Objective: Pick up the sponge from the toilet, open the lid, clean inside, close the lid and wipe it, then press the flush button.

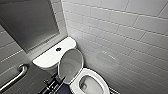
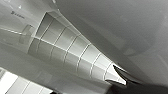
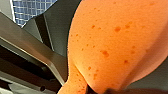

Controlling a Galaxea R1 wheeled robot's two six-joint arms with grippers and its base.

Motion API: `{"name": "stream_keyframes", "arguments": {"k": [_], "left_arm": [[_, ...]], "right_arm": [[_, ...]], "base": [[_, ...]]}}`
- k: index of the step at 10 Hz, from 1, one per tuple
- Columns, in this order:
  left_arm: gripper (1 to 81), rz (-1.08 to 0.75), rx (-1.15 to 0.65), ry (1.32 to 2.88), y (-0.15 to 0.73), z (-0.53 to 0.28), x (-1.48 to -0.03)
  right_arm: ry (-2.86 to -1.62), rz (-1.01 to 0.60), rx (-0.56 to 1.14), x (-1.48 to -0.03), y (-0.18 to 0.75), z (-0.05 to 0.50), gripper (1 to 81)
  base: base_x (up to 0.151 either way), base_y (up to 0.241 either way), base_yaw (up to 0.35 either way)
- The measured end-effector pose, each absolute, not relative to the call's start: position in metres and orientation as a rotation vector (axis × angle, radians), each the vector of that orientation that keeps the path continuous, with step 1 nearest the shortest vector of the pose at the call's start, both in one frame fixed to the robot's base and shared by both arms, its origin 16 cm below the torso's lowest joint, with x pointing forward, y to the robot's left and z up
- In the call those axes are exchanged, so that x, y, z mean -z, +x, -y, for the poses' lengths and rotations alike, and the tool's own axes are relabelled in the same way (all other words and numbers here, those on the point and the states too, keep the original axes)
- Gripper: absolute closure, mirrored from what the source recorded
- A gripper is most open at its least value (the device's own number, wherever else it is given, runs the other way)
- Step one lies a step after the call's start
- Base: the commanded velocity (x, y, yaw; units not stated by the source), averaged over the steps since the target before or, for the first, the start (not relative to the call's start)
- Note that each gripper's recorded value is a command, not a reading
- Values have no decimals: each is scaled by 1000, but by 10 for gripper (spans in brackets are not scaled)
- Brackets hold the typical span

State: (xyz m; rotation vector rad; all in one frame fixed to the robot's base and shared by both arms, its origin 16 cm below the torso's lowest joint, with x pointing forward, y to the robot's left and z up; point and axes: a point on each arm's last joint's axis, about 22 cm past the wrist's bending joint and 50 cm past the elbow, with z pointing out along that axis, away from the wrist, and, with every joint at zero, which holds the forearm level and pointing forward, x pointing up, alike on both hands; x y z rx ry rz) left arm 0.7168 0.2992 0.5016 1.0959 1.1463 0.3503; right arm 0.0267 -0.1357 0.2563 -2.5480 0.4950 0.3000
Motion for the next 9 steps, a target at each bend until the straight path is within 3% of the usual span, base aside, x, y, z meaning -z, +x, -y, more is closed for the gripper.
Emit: {"name": "stream_keyframes", "arguments": {"k": [9], "left_arm": [[10, -1047, -345, 1081, 702, -300, -510]], "right_arm": [[-2535, -497, -299, -259, 28, 133, 811]], "base": [[0, 0, 0]]}}
